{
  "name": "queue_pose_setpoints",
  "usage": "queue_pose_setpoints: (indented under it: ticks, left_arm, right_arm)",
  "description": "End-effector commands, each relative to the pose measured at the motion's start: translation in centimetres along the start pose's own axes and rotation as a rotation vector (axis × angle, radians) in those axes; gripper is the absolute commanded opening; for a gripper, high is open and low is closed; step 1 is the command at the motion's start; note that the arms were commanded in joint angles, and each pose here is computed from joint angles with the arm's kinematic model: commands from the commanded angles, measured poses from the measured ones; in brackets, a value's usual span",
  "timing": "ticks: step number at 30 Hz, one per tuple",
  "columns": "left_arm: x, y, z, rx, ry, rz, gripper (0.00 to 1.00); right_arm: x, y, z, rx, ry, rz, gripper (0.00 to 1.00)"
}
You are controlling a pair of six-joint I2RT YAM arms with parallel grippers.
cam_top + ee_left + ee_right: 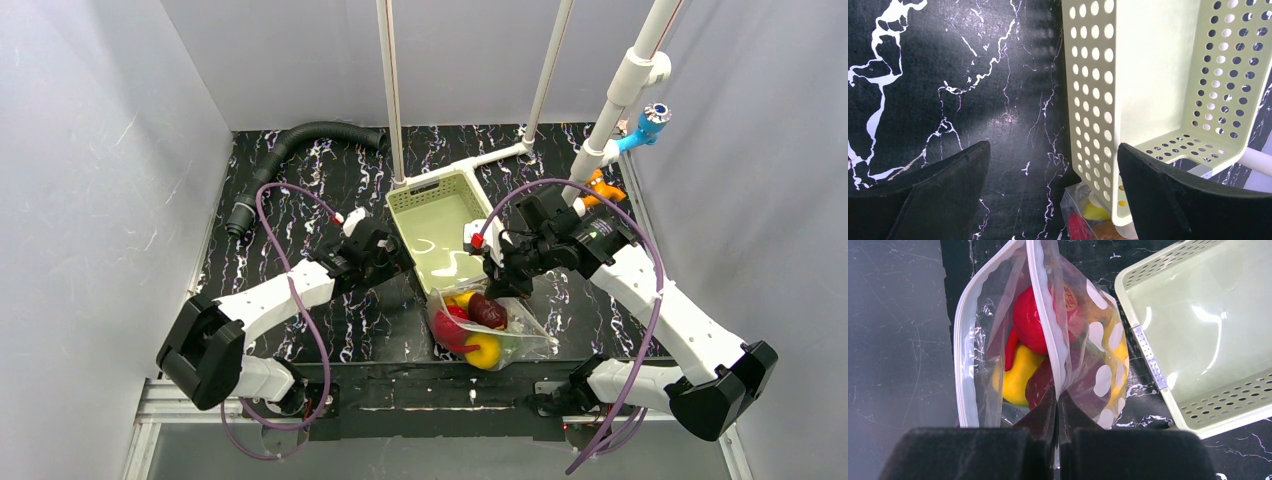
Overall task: Open the zip-top bag and remove the fake food
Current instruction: Open the zipper of the food storage bag at the center of the board.
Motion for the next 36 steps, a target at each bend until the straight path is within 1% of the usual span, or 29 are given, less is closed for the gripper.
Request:
queue_pose_setpoints:
  ticks: [1, 13, 21, 24, 25, 27, 30, 32, 34, 36]
  left_arm:
    - [0.1, 0.7, -0.5, -0.002, 0.017, -0.032, 0.98]
    - [-0.3, 0.6, -0.9, 0.023, 0.004, -0.032, 0.98]
    - [-1.2, 0.9, -2.5, 0.070, -0.010, -0.026, 0.98]
    - [-1.6, 1.1, -3.1, 0.091, 0.014, -0.030, 0.98]
    - [-2.0, 1.0, -3.2, 0.089, 0.031, -0.027, 0.97]
    - [-2.5, 1.0, -3.4, 0.096, 0.058, -0.027, 0.88]
    - [-3.4, 1.0, -3.4, 0.075, 0.115, -0.022, 0.69]
    - [-4.0, 0.9, -3.1, 0.057, 0.155, -0.019, 0.52]
    - [-4.3, 0.8, -2.6, 0.045, 0.184, -0.020, 0.28]
    - [-4.4, 0.6, -2.0, 0.034, 0.202, -0.026, 0.12]
  right_arm:
    - [0.3, 0.2, 0.4, 0.014, 0.005, -0.031, 0.01]
    - [1.8, 0.9, 0.1, 0.027, -0.034, -0.037, 0.01]
    - [2.2, 1.0, 0.1, 0.025, -0.042, -0.045, 0.01]
    - [2.1, 1.0, 0.1, 0.022, -0.039, -0.046, 0.01]
    - [2.1, 0.9, 0.1, 0.022, -0.040, -0.048, 0.01]
    - [2.1, 0.9, 0.1, 0.020, -0.037, -0.048, 0.01]
    - [2.1, 0.9, 0.2, 0.020, -0.039, -0.050, 0.01]
    - [2.2, 0.9, 0.2, 0.021, -0.042, -0.052, 0.01]
    - [2.2, 0.8, 0.2, 0.021, -0.042, -0.054, 0.01]
    - [2.2, 0.8, 0.3, 0.022, -0.044, -0.057, 0.01]
Point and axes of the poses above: each gripper's point midway between its finger pads, its own x axis back along the fingers, its own z axis along the line the jaws close on, y = z × x, the point moved 9 cm from there along x, back along the fingers, and after that the axes turned 13 degrees about x, right-handed, at the moved point
